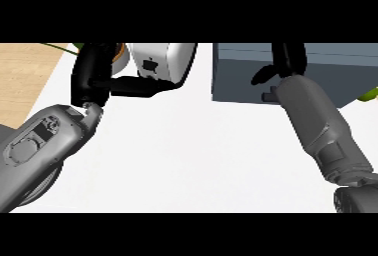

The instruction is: Pick up the can, place it into the drawer and close the drawer

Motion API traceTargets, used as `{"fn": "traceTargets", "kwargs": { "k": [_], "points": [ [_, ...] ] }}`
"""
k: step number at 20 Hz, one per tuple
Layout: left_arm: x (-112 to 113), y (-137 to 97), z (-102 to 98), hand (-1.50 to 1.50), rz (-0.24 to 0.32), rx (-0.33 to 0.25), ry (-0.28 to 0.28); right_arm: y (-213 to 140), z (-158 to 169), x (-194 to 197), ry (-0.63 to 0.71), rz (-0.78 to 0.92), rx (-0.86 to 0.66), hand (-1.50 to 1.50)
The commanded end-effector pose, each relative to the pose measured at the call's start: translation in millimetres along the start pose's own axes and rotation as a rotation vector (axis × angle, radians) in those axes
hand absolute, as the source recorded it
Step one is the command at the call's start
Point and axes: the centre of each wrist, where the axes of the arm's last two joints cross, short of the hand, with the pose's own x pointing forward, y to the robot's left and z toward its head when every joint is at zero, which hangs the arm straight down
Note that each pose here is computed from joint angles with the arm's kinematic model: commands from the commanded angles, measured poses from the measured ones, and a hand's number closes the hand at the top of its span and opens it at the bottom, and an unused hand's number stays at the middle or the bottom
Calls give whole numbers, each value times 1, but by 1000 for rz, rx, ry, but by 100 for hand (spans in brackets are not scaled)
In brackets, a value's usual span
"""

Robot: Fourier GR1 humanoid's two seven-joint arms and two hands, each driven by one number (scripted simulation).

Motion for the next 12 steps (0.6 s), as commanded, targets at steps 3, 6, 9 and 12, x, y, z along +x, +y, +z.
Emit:
{"fn": "traceTargets", "kwargs": {
  "k": [3, 6, 9, 12],
  "points": [
    [-10, 10, 5, -150, -21, 13, 5, -7, -22, 36, 22, -316, -119, -150],
    [-15, 12, 7, -150, 8, 22, 21, -11, -30, 50, 62, -470, -121, -150],
    [-16, 16, 14, -150, -2, 24, 16, 10, -16, 57, 120, -593, -106, -150],
    [-22, 17, 23, -150, 4, 24, 5, 3, -15, 35, 108, -584, -117, -150]
  ]
}}
